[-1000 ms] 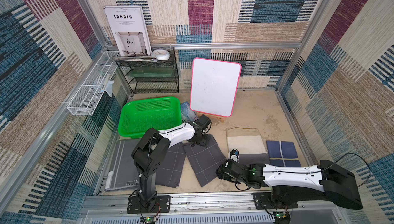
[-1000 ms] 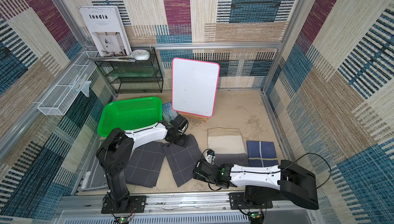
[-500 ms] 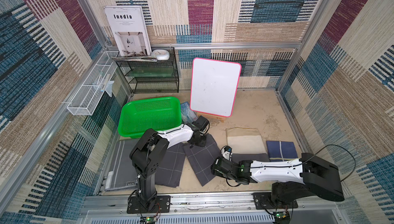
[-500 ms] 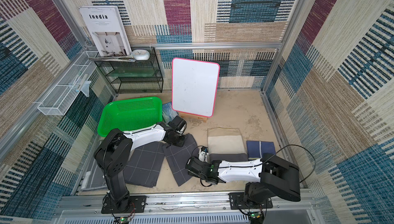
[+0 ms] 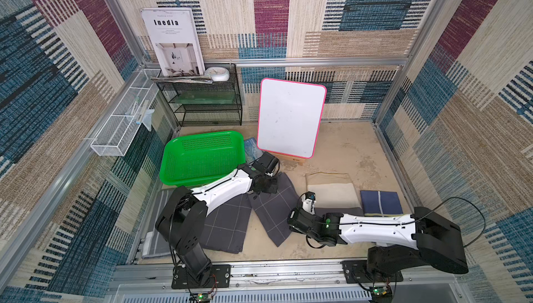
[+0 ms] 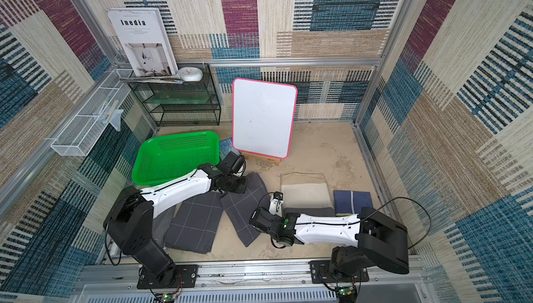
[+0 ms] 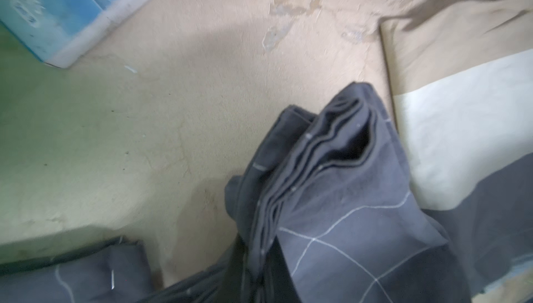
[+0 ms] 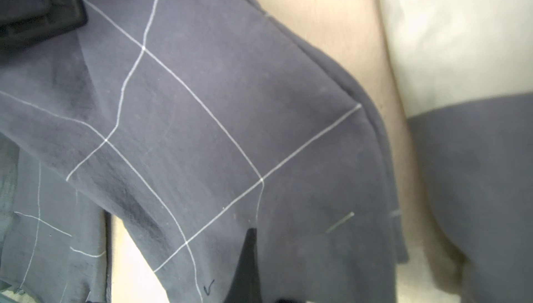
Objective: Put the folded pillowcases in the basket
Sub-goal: Pick up the pillowcase at the center of the board, then place the pillowcase in the basket.
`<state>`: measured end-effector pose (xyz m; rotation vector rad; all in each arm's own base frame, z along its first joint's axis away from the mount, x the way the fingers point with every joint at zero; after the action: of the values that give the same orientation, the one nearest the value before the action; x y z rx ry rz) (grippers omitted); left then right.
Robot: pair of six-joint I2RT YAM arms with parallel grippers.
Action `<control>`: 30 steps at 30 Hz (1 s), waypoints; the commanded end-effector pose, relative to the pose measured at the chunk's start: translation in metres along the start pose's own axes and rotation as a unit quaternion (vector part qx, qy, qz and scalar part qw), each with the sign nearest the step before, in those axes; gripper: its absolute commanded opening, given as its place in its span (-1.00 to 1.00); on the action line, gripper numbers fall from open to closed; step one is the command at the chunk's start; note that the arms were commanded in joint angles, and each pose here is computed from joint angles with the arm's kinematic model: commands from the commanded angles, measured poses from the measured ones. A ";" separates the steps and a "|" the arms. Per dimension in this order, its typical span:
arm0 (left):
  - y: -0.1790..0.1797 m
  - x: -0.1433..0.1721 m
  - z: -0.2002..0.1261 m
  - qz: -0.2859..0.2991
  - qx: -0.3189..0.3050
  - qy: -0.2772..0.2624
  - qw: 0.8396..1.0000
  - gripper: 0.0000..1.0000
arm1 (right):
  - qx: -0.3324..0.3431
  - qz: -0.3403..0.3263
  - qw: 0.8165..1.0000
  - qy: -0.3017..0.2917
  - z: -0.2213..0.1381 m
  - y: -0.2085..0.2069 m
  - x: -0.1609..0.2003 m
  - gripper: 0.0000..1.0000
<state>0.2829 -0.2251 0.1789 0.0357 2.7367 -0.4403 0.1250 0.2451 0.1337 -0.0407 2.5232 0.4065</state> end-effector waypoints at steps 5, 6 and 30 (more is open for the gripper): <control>0.001 -0.012 -0.057 -0.003 -0.017 -0.071 0.997 -1.00 | 0.009 -0.069 0.994 -0.085 -0.029 0.023 -0.045 -1.00; 0.003 -0.014 -0.066 0.000 -0.025 -0.086 0.996 -1.00 | 0.005 -0.079 0.992 -0.098 -0.034 0.029 -0.055 -1.00; 0.148 -0.094 -0.181 -0.237 -0.165 -0.296 0.911 -1.00 | -0.114 -0.285 0.931 -0.196 0.039 0.237 -0.232 -1.00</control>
<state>0.3102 -0.0409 0.3314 -0.6523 2.1911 -0.0815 0.3035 0.4503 0.2980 -0.5911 1.9620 0.3869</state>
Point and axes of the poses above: each gripper's point midway between its finger pads, its own z axis out along the fingers, its own y axis along the line the jaws close on, x = y × z, the point moved 9 cm from there along -z, back along the fingers, and after that the axes turned 12 degrees about -z, right-handed, at the moved point
